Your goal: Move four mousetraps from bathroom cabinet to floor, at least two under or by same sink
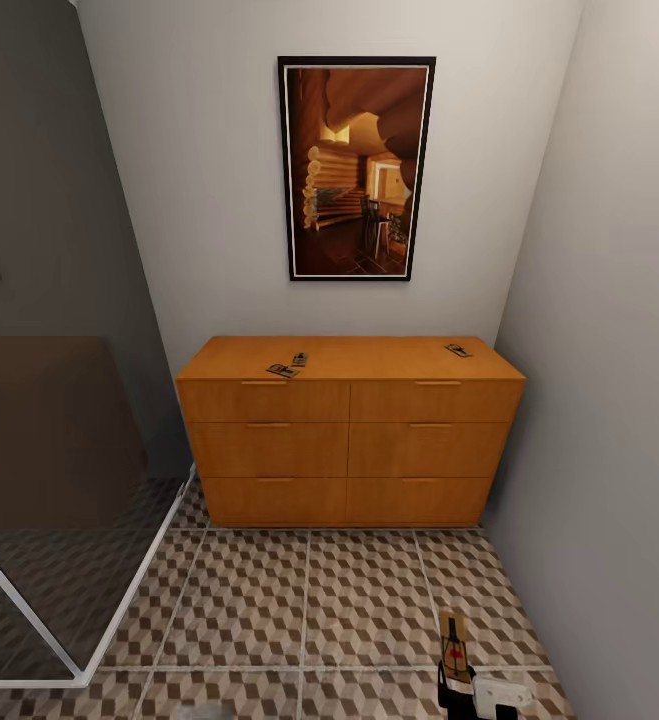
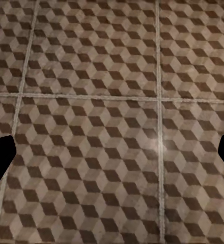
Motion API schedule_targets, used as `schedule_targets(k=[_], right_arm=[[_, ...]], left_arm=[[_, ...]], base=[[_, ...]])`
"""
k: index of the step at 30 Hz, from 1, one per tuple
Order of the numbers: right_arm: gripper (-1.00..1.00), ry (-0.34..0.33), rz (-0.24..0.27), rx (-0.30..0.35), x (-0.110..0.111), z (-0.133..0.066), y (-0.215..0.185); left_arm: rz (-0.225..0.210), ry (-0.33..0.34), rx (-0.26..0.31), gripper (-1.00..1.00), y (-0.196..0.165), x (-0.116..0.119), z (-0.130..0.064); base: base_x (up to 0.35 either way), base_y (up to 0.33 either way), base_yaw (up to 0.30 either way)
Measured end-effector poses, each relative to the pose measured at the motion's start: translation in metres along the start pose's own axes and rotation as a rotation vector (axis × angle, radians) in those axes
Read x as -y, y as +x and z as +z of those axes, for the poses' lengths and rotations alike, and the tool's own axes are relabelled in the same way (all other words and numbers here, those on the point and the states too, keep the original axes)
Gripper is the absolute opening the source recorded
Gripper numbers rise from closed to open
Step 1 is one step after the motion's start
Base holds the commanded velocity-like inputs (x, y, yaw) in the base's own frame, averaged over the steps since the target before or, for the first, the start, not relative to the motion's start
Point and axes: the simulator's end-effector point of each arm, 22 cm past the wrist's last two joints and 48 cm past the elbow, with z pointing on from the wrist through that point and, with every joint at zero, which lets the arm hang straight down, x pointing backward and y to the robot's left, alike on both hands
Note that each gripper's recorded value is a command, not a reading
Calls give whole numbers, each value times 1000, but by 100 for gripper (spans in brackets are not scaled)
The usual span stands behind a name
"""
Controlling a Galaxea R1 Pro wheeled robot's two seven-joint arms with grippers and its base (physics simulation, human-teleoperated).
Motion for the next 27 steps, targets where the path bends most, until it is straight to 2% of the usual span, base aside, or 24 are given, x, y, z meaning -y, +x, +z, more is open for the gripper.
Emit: schedule_targets(k=[3,8,10,15,18,23,27], right_arm=[[-100,0,0,-1,0,0,0],[-100,-1,0,-2,0,0,0],[-100,-1,0,-1,0,0,0],[-100,-3,0,-2,-1,0,1],[-100,-6,1,-2,-3,0,0],[-100,-7,2,-2,-5,-1,0],[-100,-10,1,-2,-6,-1,0]], left_arm=[[-6,-3,61,100,-44,-1,-4],[-3,-5,42,100,-85,-3,-16],[-5,-9,53,100,-113,-5,-26],[-20,-14,148,100,-177,-8,-49],[-44,-3,220,100,-233,0,-60],[-48,12,191,100,-276,9,-61],[-51,24,228,100,-334,15,-69]], base=[[0,0,0],[0,0,0],[0,0,0],[0,0,0],[0,0,0],[0,0,0],[0,0,0]])
